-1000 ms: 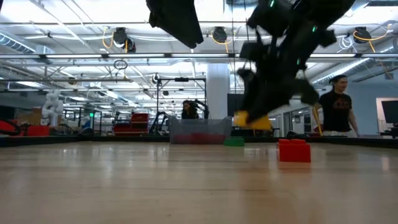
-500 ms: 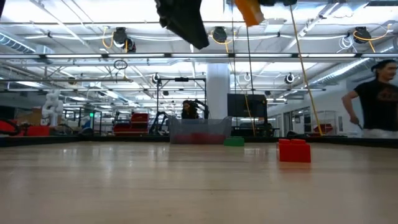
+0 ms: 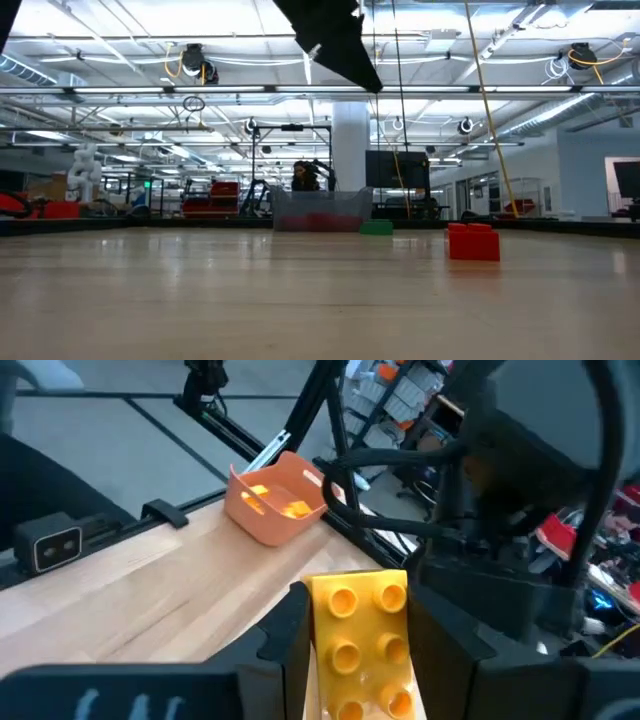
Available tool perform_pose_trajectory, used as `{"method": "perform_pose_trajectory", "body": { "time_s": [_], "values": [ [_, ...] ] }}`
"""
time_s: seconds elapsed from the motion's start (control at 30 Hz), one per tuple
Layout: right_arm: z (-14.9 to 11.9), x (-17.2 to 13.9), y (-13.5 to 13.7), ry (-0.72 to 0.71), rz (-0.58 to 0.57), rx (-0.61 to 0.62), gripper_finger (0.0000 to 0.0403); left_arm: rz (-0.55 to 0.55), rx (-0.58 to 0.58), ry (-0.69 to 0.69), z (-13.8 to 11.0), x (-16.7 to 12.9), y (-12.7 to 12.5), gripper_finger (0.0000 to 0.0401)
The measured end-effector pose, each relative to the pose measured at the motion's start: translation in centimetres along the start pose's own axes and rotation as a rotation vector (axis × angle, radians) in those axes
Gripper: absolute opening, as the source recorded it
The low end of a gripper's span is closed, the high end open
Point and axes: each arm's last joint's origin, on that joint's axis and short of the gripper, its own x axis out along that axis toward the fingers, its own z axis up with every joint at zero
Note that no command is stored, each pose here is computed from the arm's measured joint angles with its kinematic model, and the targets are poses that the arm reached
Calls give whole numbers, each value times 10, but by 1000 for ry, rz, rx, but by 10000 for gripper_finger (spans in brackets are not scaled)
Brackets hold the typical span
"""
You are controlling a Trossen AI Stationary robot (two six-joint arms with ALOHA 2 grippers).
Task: Sort & place blocks by color
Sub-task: Put the yellow game piece into the orange bin
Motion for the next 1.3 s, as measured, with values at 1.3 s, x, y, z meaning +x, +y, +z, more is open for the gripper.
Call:
{"method": "perform_pose_trajectory", "body": {
  "time_s": [1.3],
  "values": [
    [-46,1,5,155,-120,372,116,48,288,-256,30,-14,-24,291]
  ]
}}
